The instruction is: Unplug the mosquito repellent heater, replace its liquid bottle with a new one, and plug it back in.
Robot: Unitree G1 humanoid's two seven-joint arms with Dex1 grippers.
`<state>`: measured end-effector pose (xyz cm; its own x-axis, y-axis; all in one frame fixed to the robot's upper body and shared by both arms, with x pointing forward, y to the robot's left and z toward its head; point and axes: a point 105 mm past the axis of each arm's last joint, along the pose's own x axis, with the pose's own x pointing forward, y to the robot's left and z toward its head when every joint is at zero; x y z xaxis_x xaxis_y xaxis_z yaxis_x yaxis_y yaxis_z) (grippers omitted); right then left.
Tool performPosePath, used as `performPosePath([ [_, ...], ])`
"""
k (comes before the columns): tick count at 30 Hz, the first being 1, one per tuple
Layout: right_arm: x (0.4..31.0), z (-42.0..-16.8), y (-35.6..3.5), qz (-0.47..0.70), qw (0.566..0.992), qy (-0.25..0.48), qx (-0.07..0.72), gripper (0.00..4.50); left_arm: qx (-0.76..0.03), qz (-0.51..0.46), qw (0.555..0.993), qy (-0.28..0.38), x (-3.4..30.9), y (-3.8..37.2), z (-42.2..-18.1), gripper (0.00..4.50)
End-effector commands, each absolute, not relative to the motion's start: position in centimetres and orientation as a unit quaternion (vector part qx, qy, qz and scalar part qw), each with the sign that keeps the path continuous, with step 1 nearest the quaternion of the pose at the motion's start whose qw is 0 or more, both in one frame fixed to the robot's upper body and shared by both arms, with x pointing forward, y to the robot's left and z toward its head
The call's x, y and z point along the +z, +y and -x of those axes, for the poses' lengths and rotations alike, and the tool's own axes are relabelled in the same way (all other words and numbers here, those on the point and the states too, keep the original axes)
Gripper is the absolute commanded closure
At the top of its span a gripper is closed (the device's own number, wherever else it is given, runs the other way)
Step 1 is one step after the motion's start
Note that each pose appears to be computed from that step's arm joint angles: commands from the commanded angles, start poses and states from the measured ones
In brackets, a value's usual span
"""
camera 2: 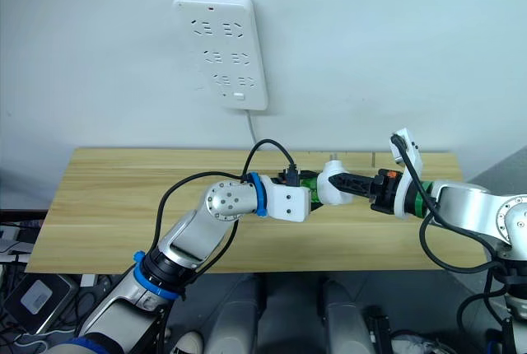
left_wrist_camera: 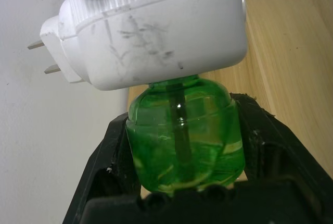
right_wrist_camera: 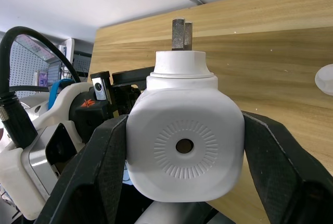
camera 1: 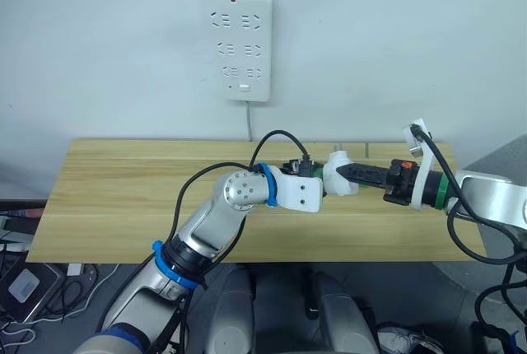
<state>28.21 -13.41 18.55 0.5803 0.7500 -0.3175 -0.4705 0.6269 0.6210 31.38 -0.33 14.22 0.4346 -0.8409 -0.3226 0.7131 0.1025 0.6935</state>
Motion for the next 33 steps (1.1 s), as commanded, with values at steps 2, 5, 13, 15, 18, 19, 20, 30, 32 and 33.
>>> performPosePath([
  [2,21.0,-27.3,-12.0,-0.214,0.853,0.250,0.404,0.83,-0.538,-0.414,0.727,-0.104,15.0,-1.2,-30.5,2.22],
  [5,21.5,-27.1,-12.1,-0.155,0.871,0.227,0.408,0.01,-0.536,-0.395,0.740,-0.094,14.6,-0.9,-30.8,2.22],
  [13,23.4,-28.5,-14.1,-0.046,0.936,0.088,0.337,0.00,-0.513,-0.243,0.820,-0.064,13.7,-0.2,-31.9,2.22],
  [15,23.2,-28.0,-14.0,-0.044,0.939,0.071,0.333,0.00,-0.493,-0.151,0.854,-0.064,14.4,-0.2,-32.3,2.22],
  [18,22.6,-27.1,-13.5,-0.057,0.941,0.059,0.329,0.00,-0.474,-0.059,0.876,-0.072,15.0,0.1,-32.6,2.22],
  [19,22.2,-26.5,-12.9,-0.065,0.938,0.058,0.337,0.00,-0.472,-0.045,0.877,-0.083,15.4,0.1,-32.6,2.22],
  [20,21.9,-26.1,-12.4,-0.072,0.935,0.058,0.341,0.00,-0.470,-0.035,0.877,-0.092,15.6,0.2,-32.5,2.22],
  [30,20.7,-27.4,-10.5,-0.142,0.945,0.032,0.293,0.00,-0.470,0.010,0.874,-0.124,17.3,-0.6,-31.7,2.22],
  [32,20.7,-27.7,-10.1,-0.148,0.944,0.029,0.294,0.00,-0.474,0.004,0.871,-0.126,17.3,-0.6,-31.7,2.22],
  [33,20.8,-27.8,-9.8,-0.150,0.943,0.027,0.296,0.00,-0.474,0.003,0.872,-0.125,17.3,-0.6,-31.7,2.22],
])
